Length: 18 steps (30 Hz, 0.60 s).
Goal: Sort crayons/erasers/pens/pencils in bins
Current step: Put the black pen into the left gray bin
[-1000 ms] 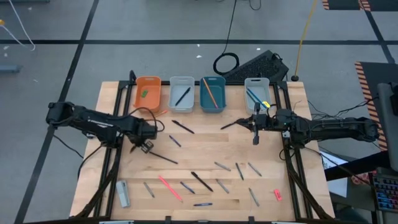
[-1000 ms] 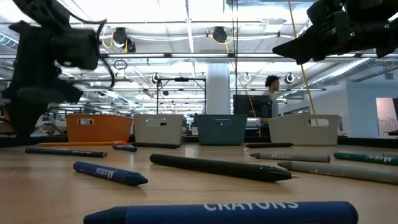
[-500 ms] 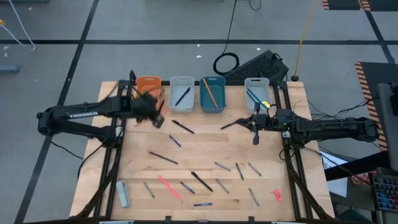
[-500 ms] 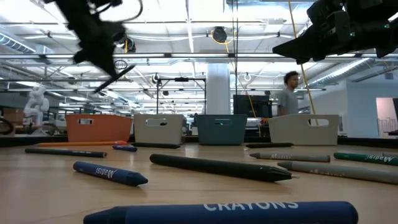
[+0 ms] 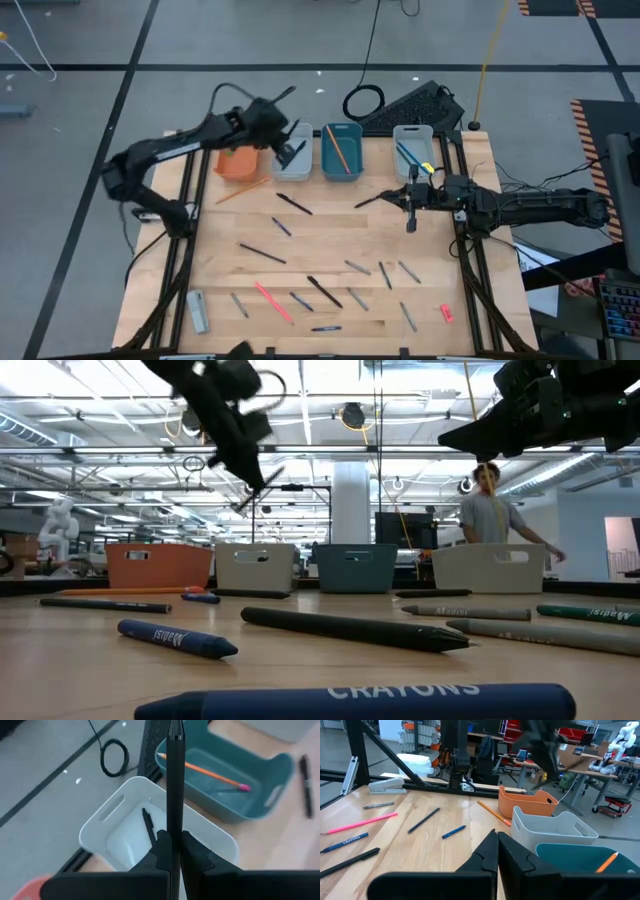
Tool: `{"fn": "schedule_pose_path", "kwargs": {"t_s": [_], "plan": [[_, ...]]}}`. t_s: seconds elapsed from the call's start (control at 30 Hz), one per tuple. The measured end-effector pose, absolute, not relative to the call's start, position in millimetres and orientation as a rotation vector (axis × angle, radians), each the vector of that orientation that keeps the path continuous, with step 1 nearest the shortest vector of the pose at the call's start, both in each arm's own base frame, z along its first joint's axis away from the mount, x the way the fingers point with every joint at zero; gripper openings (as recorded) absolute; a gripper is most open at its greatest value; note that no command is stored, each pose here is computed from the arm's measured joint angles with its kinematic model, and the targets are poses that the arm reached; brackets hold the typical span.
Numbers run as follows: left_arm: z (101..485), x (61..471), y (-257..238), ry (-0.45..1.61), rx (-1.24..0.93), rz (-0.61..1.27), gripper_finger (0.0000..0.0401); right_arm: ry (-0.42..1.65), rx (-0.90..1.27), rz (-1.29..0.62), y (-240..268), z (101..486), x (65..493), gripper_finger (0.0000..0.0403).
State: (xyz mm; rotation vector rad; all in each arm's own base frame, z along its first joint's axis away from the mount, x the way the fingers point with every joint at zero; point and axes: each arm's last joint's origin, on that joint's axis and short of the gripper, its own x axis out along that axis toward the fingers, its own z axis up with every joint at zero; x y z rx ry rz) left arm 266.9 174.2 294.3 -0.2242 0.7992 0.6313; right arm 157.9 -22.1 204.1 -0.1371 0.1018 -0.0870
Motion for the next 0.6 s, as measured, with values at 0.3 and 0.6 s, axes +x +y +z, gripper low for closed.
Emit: {"fn": "schedule_pose_path", "kwargs": {"t_s": [0.3, 0.6], "plan": [[233, 292, 223, 0.971, -0.309, 0.622, 0.0010, 0.102, -0.136, -0.087, -22, 204, 158, 0.0000], [188, 299, 240, 1.069, -0.350, 0.614, 0.0006, 0.102, -0.134, -0.086, -22, 204, 158, 0.0000]]}}
